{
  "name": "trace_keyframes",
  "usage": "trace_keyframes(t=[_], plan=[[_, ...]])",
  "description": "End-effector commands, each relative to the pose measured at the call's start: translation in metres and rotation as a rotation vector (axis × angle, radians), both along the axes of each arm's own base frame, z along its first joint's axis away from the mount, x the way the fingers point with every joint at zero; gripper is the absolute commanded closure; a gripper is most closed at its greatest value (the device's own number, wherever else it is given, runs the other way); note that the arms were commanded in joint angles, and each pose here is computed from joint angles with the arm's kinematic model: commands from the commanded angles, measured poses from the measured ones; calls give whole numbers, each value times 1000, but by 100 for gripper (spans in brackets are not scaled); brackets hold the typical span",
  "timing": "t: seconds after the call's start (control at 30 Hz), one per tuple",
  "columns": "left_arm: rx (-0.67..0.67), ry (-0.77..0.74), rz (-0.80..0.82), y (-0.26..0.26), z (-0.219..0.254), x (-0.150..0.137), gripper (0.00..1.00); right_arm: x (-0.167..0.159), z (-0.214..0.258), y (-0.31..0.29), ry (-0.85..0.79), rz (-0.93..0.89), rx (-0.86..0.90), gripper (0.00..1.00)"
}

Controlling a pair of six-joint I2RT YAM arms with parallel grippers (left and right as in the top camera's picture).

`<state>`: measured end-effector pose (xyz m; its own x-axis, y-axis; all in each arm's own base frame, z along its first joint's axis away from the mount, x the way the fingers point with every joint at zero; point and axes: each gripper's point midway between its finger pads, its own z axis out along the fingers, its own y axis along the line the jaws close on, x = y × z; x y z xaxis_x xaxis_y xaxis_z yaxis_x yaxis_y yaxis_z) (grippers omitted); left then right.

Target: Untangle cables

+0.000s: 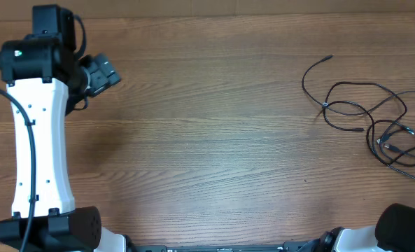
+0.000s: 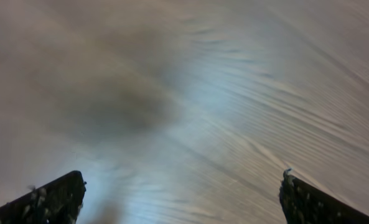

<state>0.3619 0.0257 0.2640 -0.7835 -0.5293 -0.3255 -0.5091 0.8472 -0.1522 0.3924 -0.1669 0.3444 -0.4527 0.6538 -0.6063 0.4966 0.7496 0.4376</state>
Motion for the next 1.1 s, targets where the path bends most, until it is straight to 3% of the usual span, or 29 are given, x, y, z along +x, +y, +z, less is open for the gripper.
trace_keyframes(t=[0.0,0.13,0.23,0.27,0.4,0.67,0.8,1.07], plan=[[-16,-53,-286,-43,2,15,1,13,-5,70,-13,371,-15,40],[55,-115,-522,-86,8,25,0,15,-26,121,70,576,-101,21],[116,-67,-581,-100,0,17,0,12,-44,144,170,609,-153,2],[128,-37,-573,-101,-4,12,0,10,-49,150,204,619,-168,0],[106,139,-474,-94,-24,-21,0,-2,-72,169,341,651,-208,0],[86,372,-420,-83,-48,-74,0,-21,-81,175,421,612,-122,0],[103,302,-425,-82,-45,-78,0,-26,-89,175,448,617,-115,0],[175,-4,-386,-66,-23,-107,0,-42,-107,176,388,610,-136,0]])
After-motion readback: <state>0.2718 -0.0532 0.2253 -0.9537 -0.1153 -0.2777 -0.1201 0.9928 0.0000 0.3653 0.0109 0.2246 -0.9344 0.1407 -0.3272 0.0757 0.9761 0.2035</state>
